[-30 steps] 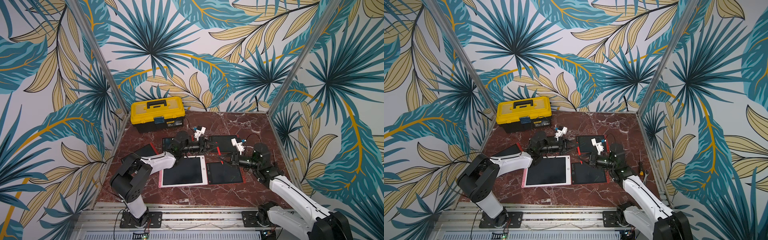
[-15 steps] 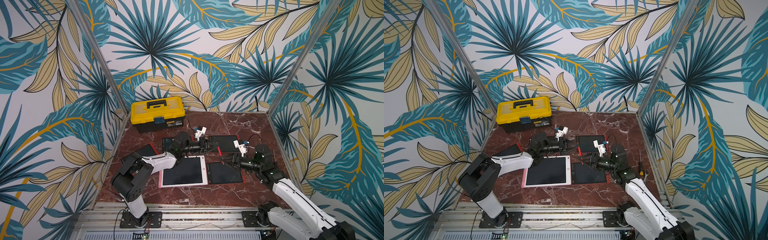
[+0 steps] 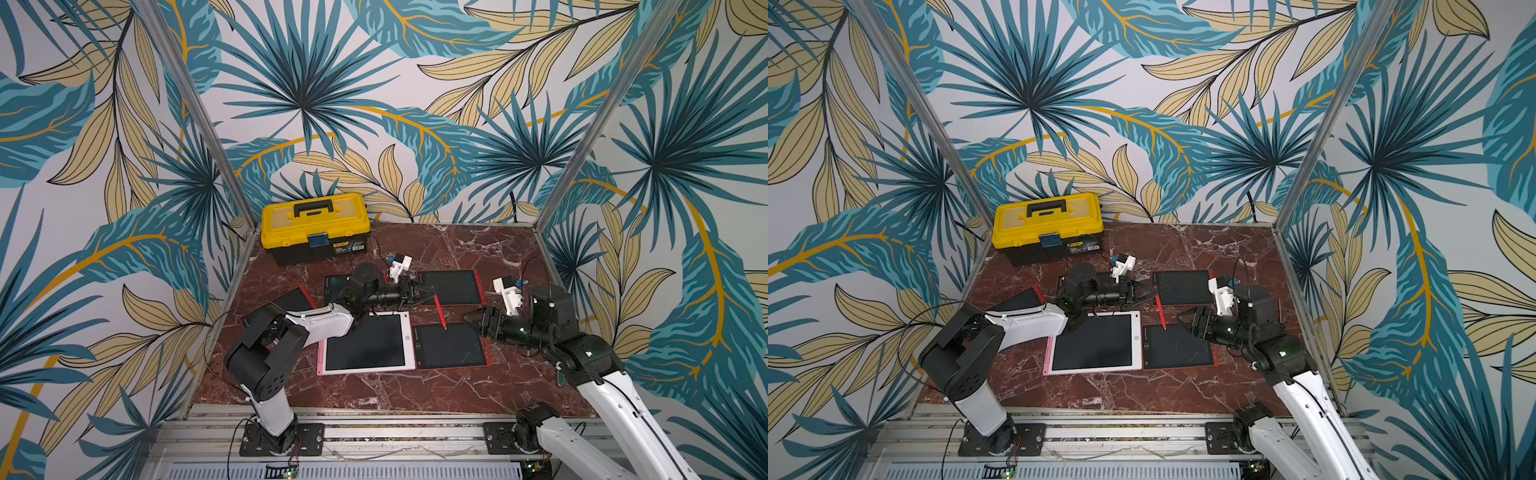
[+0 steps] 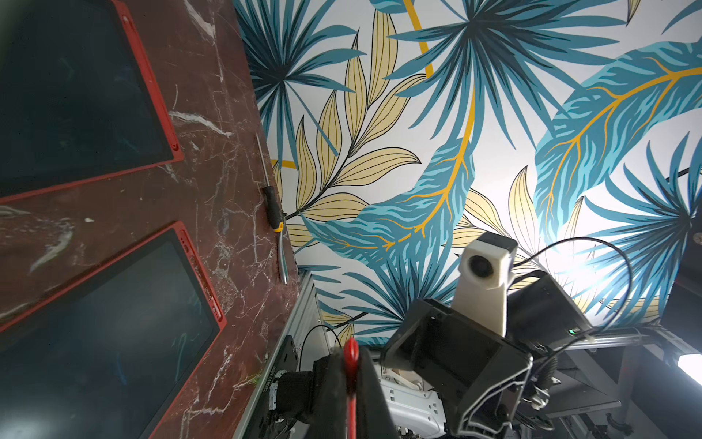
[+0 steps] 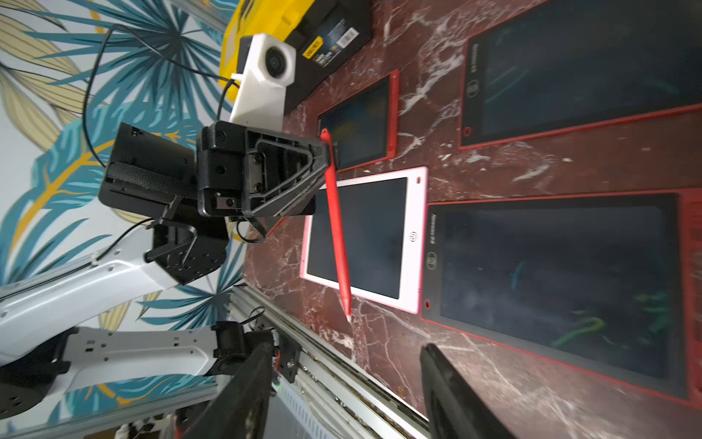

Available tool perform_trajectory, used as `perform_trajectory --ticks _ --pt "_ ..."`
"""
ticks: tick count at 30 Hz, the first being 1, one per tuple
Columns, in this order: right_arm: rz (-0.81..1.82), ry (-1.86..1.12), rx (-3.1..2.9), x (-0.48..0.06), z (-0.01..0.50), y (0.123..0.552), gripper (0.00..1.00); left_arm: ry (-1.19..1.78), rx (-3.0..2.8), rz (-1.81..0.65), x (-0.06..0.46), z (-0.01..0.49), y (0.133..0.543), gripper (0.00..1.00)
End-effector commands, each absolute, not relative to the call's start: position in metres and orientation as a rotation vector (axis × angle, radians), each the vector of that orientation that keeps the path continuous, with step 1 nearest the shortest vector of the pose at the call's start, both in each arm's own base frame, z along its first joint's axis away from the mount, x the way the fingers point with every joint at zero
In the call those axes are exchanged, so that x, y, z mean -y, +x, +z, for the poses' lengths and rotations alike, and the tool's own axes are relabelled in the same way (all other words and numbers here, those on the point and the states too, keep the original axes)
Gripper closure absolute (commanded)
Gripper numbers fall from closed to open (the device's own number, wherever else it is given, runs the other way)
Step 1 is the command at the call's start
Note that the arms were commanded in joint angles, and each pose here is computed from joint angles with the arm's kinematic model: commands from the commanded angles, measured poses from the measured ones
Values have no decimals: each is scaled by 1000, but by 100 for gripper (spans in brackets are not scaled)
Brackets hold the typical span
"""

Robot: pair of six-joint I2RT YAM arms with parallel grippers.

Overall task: Place the stylus back onto the writing tablet
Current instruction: Pick up the stylus from the center of the board.

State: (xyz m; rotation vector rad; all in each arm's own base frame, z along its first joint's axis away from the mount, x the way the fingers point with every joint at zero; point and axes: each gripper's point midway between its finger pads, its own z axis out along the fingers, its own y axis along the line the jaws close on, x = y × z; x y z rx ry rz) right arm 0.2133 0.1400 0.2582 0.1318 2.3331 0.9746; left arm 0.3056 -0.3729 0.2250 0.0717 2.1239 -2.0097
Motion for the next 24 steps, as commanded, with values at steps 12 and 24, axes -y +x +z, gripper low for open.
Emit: perform_trajectory --ticks 12,24 --pt "380 193 -2534 -69 255 184 45 114 -2195 -1914 433 192 309 100" --pt "284 94 -2618 -82 210 195 53 192 -2306 -1785 469 158 284 100"
